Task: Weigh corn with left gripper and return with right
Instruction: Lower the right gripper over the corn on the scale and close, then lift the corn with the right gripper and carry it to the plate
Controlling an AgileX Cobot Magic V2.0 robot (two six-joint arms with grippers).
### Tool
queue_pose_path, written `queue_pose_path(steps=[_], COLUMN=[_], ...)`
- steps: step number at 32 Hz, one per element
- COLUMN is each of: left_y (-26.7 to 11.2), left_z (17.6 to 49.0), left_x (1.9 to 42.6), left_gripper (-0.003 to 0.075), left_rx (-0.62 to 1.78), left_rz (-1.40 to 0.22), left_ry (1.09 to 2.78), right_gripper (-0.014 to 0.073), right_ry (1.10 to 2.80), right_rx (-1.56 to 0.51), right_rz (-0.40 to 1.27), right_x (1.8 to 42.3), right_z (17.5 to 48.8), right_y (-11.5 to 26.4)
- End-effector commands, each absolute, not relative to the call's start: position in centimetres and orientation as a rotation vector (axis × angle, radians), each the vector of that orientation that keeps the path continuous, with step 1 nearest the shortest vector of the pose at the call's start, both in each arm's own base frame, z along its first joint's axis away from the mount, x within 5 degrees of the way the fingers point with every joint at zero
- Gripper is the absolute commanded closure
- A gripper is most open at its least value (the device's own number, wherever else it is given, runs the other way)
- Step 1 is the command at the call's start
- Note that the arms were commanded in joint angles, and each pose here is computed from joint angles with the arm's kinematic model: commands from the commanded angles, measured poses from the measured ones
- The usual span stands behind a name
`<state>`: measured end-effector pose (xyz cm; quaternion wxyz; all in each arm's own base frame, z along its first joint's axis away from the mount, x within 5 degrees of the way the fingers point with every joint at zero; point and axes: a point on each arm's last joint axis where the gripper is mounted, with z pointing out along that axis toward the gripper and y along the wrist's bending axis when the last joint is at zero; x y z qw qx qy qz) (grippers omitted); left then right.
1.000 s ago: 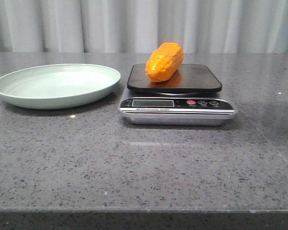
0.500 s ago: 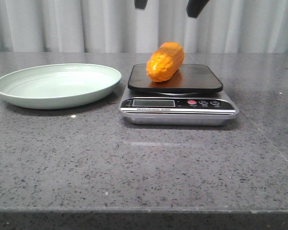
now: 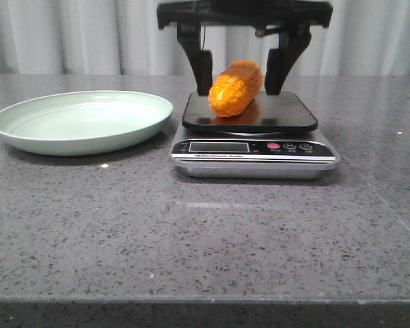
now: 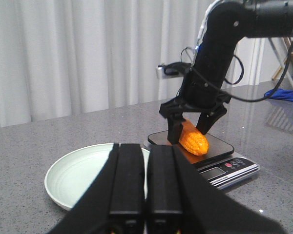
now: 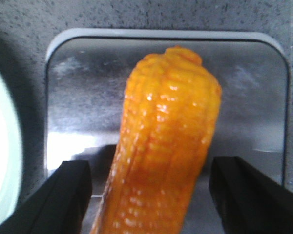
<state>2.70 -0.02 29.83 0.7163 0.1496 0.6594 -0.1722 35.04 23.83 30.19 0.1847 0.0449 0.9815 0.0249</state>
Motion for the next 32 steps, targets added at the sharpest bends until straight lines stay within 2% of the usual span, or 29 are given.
queue_pose_path(steps=[1, 4, 6, 9, 12, 15, 19, 22, 25, 32], left_y=[0.2, 0.2, 0.2, 0.2, 0.2, 0.2, 0.2, 0.2, 0.2, 0.2], left_z=[31.2, 31.2, 31.2, 31.2, 31.2, 31.2, 31.2, 31.2, 31.2, 31.2], left_x=[2.0, 2.0, 2.0, 2.0, 2.0, 2.0, 2.0, 2.0, 2.0, 2.0], left_gripper=[0.0594, 0.0594, 0.0594, 0.0594, 0.0594, 0.0594, 0.0594, 0.0594, 0.0594, 0.0594], left_rx=[0.33, 0.33, 0.33, 0.33, 0.33, 0.33, 0.33, 0.33, 0.33, 0.33], left_rz=[-0.414, -0.414, -0.414, -0.414, -0.414, -0.414, -0.414, -0.414, -0.414, -0.414], left_ry=[1.35, 1.35, 1.35, 1.35, 1.35, 1.35, 1.35, 1.35, 1.35, 1.35], right_gripper=[0.0109, 0.035, 0.0464, 0.0441, 0.0442, 0.0442, 0.0438, 0.0437, 0.0368, 0.0032], right_ry=[2.711, 2.69, 2.665, 2.608, 2.485, 2.368, 2.306, 2.354, 2.389, 2.41], right_rx=[0.135, 0.128, 0.122, 0.005, -0.183, -0.261, -0.333, -0.337, -0.354, -0.393], right_rz=[0.059, 0.083, 0.123, 0.229, 0.33, 0.466, 0.545, 0.551, 0.551, 0.521], right_x=[34.5, 34.6, 34.7, 34.3, 32.9, 31.9, 31.4, 31.9, 32.1, 32.2], right_z=[32.9, 33.5, 34.3, 36.2, 38.2, 38.9, 37.8, 35.9, 34.5, 33.4], right_y=[22.8, 22.9, 23.2, 24.5, 27.2, 30.0, 32.9, 33.9, 34.6, 35.1])
